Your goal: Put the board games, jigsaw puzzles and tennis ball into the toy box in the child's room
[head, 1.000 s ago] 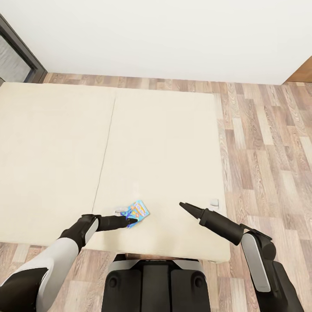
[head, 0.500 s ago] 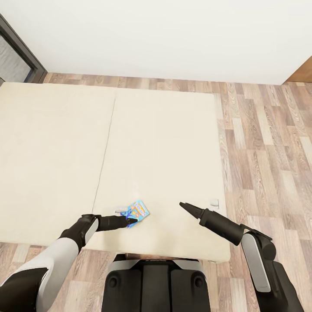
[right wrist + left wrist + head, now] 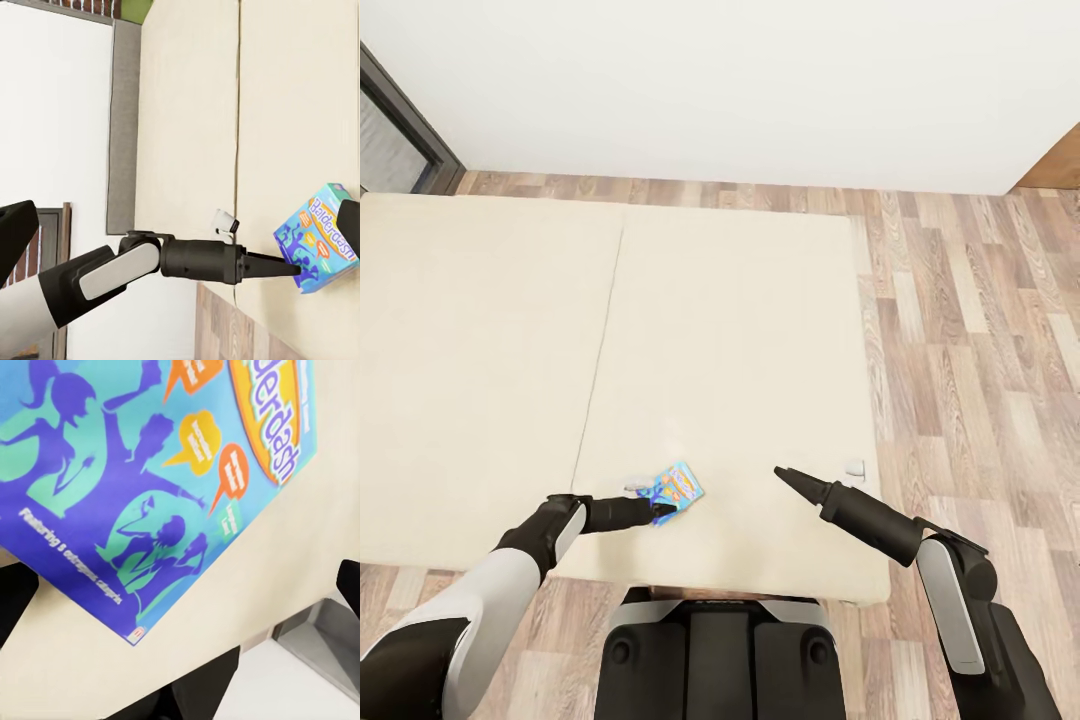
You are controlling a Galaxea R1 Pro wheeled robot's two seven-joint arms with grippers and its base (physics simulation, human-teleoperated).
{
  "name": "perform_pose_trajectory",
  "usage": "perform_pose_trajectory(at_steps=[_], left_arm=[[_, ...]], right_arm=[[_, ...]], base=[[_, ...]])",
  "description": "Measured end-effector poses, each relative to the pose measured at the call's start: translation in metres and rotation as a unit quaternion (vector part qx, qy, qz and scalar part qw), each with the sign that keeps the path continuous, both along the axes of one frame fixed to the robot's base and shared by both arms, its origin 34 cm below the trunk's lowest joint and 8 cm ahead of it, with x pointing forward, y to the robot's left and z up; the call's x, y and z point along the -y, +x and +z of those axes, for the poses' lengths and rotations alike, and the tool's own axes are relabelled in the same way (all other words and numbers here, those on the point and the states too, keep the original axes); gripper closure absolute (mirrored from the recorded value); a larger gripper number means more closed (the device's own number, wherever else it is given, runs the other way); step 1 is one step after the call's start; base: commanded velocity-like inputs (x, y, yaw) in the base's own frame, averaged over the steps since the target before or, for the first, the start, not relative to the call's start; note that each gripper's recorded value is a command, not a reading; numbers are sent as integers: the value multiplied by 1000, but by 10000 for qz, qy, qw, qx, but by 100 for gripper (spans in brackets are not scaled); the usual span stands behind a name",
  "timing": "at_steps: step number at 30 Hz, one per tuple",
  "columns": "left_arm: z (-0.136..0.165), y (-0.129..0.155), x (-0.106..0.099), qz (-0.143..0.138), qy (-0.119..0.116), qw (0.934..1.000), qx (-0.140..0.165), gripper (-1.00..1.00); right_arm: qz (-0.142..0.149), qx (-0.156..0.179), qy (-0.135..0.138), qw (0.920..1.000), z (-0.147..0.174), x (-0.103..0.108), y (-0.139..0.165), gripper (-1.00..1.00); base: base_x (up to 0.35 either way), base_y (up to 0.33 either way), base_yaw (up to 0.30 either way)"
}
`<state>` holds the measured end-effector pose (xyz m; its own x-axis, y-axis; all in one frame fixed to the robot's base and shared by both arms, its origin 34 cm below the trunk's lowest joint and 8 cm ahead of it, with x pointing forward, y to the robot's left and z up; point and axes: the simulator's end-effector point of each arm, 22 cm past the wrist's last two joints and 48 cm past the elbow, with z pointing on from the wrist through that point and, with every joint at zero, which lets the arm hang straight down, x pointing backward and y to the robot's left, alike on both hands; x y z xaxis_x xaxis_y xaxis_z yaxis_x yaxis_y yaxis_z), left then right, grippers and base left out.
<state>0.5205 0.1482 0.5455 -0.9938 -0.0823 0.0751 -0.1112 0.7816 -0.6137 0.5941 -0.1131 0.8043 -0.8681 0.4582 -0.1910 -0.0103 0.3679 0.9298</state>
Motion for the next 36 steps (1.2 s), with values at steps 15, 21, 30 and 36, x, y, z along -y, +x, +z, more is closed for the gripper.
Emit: perform_pose_trajectory(at_steps=[15, 21, 30, 36], left_arm=[[3, 30, -64, 72, 438, 9987, 270, -100], [4, 37, -75, 74, 533, 9981, 308, -100], [3, 38, -81, 77, 624, 9975, 310, -100], [1, 38, -81, 92, 673, 9972, 304, -100]], right_arm=[[-3, 17, -4, 10000, 2, 0, 1, -100], [-2, 15, -5, 10000, 2, 0, 1, -100], [-5, 17, -1, 10000, 2, 0, 1, -100], [-5, 17, 1, 10000, 2, 0, 1, -100]], base=[[0, 0, -28], [0, 0, -54], [0, 0, -52], [0, 0, -6]])
